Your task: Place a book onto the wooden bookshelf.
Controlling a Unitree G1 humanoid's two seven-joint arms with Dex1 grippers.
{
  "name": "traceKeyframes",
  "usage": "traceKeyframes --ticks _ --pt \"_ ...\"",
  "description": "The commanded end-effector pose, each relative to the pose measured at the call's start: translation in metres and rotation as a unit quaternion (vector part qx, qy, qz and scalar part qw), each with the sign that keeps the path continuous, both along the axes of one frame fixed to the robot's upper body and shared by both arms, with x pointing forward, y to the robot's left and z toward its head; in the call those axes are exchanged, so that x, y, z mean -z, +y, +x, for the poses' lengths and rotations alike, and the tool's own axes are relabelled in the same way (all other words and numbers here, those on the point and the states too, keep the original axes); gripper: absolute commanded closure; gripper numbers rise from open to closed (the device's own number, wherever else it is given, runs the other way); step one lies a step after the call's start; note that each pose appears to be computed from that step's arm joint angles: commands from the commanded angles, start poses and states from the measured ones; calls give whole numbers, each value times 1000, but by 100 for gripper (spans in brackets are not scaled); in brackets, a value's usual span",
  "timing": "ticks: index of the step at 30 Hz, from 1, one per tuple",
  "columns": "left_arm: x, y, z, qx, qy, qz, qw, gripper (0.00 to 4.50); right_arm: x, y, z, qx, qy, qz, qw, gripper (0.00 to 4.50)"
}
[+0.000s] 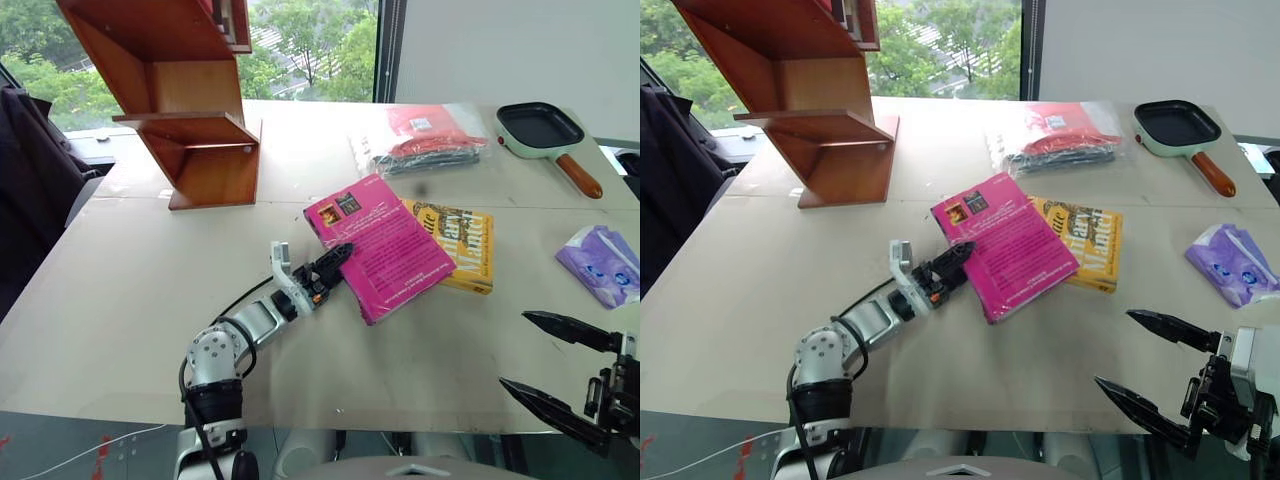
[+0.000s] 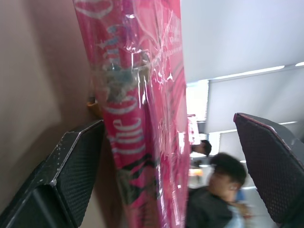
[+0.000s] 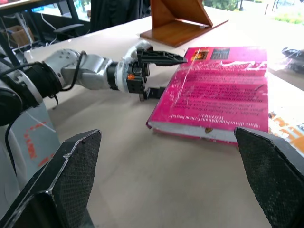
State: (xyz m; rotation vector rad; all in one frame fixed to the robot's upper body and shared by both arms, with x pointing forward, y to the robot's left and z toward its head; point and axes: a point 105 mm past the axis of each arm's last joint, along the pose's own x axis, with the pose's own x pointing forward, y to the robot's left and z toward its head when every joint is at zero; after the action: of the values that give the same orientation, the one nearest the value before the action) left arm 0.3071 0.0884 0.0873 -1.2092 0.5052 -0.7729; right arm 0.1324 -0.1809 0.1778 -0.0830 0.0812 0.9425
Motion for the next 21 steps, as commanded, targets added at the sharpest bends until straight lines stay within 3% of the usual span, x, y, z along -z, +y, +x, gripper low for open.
traceKeyframes --ticks 1,5,11,16,19,21 --pt "-7 -17 -5 55 0 -25 998 0 -11 1 2 2 -34 -9 999 7" --pt "-15 -27 0 62 -4 -47 997 122 -8 0 5 4 -37 -9 999 0" --pt "-32 -29 -12 70 -26 -70 995 415 -5 0 10 -10 -35 -9 999 0" --pt "-80 -3 -21 16 -135 -71 988 429 -13 -4 23 -15 -49 4 999 0" --pt "-103 2 -31 6 -246 59 967 429 -18 -8 34 -17 -56 13 998 0" --pt "-124 8 -26 -29 -333 178 925 429 -25 -15 46 -13 -67 24 997 0"
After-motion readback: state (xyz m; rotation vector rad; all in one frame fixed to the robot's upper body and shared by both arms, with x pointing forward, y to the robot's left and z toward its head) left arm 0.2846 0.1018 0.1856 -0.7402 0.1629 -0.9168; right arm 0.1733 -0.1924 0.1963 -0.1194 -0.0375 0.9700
